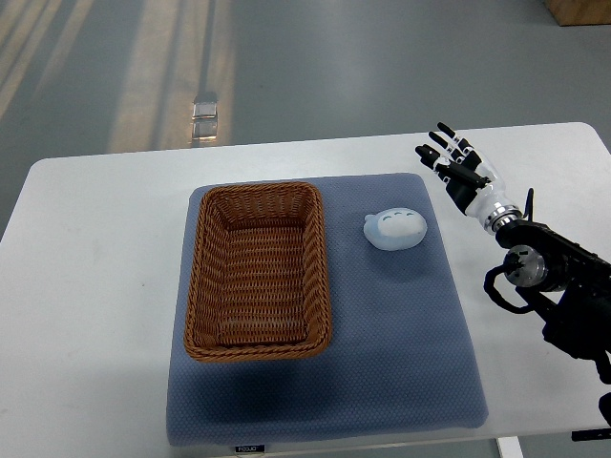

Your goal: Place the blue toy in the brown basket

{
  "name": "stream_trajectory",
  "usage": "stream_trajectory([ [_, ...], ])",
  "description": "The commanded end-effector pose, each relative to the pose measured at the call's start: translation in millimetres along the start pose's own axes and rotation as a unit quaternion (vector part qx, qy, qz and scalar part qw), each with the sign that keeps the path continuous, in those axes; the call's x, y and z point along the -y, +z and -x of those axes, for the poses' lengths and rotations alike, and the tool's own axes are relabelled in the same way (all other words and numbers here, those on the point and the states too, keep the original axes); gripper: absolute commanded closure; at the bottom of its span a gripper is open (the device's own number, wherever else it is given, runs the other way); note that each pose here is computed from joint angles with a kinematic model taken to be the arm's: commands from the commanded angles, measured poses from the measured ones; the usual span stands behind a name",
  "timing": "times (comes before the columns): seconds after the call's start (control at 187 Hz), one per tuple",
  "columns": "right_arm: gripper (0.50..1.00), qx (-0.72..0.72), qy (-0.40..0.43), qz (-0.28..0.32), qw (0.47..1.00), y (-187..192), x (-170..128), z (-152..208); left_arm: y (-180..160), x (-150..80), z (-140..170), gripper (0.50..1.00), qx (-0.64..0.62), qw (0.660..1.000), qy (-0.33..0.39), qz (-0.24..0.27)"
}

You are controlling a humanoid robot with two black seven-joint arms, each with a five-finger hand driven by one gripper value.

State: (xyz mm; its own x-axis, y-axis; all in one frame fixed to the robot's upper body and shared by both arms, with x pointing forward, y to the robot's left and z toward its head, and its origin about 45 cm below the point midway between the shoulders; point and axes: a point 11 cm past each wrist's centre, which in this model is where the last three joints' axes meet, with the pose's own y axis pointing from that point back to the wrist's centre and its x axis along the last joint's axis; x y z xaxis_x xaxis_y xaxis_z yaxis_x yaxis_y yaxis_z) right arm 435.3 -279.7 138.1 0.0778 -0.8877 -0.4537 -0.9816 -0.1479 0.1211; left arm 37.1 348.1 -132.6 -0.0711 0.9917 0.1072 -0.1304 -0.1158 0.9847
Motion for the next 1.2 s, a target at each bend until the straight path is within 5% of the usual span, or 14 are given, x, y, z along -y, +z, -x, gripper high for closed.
stream_trajectory([
  [0.0,0.589,0.003,-0.002,-0.001,1.0,-0.2,0.5,1.7,-0.4,0.0,-0.2,0.5,0.004,1.0,0.0,-0.001],
  [1.193,0.589,-0.15,-0.062,0.009,0.987,-10.1,8.1,18.2,0.1,0.0,-0.2,0.5,0.002,1.0,0.0,0.001],
])
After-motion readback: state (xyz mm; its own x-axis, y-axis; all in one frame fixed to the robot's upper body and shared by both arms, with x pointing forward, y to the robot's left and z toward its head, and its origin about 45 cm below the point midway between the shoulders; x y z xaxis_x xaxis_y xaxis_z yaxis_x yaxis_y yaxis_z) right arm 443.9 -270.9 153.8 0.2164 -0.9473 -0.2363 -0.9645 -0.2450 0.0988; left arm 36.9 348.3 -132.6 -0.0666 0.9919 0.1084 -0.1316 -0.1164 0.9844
